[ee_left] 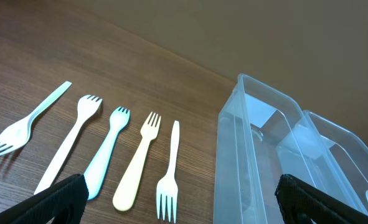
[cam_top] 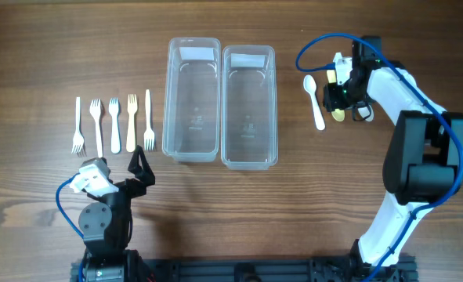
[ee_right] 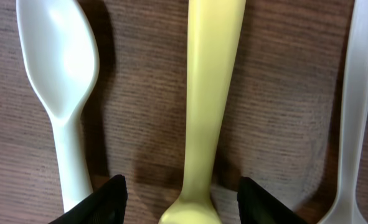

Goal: Pack container
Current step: 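Reach right gripper to the yellow spoon and grasp its handle, then carry yellow spoon into the right container and release it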

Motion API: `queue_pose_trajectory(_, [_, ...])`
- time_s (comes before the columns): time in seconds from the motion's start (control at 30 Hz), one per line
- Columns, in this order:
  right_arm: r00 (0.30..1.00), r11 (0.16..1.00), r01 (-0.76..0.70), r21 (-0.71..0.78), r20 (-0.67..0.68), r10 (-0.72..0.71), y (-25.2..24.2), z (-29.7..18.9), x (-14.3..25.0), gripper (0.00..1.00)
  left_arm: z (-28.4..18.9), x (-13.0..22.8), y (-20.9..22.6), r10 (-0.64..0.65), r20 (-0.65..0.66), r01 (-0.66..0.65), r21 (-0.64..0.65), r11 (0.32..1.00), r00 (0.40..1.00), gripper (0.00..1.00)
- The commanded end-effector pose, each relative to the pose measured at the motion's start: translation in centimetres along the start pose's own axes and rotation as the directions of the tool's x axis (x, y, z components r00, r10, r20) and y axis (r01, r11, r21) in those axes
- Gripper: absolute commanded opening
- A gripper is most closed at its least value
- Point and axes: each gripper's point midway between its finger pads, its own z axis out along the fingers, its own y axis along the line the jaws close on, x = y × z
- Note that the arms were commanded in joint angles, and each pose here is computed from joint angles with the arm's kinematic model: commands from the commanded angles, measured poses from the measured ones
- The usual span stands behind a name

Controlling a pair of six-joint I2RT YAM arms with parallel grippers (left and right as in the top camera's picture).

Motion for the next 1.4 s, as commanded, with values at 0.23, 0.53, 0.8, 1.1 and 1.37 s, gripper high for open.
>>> queue_pose_trajectory(0.23, [0.997,1.0,0.006,0.022,-0.071,-0.004,-0.8,3.9,1.7,0.53,0.0,0.2,0.2,-0.015,-0.002,0.015,-0.007,1.0,1.0,1.0])
queue_pose_trajectory(0.53, [0.995,0.993,-0.058,0.106,-0.08,0.066,-2.2,3.5,1.4,0.04,0.0,0.2,0.2,-0.016,-0.002,0.016,-0.007,1.0,1.0,1.0])
queue_pose_trajectory(0.8, [0.995,0.991,-0.071,0.115,0.078,0.062,-1.4,-5.8,-4.4,0.04,0.0,0.2,0.2,-0.015,-0.002,0.015,-0.007,1.0,1.0,1.0])
queue_pose_trajectory(1.1, [0.957,1.0,0.002,0.015,0.291,-0.006,9.5,-18.4,-6.1,0.04,0.0,0.2,0.2,-0.016,-0.002,0.016,-0.007,1.0,1.0,1.0])
queue_pose_trajectory(1.37, [0.967,0.988,0.039,-0.149,0.254,0.0,22.1,-18.9,-2.7,0.04,0.0,0.2,0.2,-0.015,-0.002,0.015,-0.007,1.0,1.0,1.0])
